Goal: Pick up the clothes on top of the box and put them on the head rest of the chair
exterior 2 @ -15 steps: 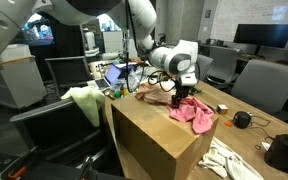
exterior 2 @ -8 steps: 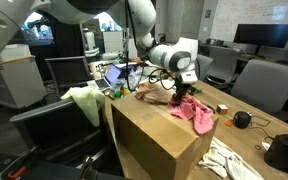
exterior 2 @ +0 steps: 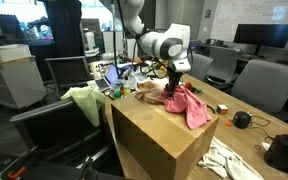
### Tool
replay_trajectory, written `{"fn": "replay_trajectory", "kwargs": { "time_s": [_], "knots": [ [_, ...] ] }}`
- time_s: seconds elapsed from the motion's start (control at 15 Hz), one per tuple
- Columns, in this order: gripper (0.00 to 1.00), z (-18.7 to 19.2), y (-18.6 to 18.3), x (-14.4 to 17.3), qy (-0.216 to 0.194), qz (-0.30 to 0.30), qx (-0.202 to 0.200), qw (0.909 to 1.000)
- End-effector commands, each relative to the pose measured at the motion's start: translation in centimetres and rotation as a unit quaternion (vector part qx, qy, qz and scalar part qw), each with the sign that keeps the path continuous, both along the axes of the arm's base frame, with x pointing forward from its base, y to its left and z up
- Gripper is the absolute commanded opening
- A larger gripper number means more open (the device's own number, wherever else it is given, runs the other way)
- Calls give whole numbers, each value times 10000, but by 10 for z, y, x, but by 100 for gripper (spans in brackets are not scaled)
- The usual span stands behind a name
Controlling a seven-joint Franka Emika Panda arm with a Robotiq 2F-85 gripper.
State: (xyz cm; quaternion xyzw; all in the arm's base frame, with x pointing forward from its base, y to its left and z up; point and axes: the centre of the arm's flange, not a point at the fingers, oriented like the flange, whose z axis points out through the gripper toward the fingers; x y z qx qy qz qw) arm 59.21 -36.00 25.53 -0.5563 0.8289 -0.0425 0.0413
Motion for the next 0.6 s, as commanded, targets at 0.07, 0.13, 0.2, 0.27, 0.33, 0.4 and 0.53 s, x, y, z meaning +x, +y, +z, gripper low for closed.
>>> {"fn": "replay_trajectory", "kwargs": {
  "time_s": [0.07, 0.13, 0.2, 0.27, 0.33, 0.4, 0.53],
  "knots": [
    [4, 57, 53, -35, -226, 412, -84, 9989],
    [4, 65, 62, -38, -229, 496, -72, 9985],
    [4, 72, 71, -41, -230, 575, -77, 9980],
    [4, 78, 79, -44, -232, 660, -80, 9975],
    [4, 84, 87, -47, -226, 747, -97, 9969],
    [4, 90, 95, -52, -221, 861, -79, 9960],
    [4, 98, 113, -59, -176, 1143, -65, 9933]
  ]
}}
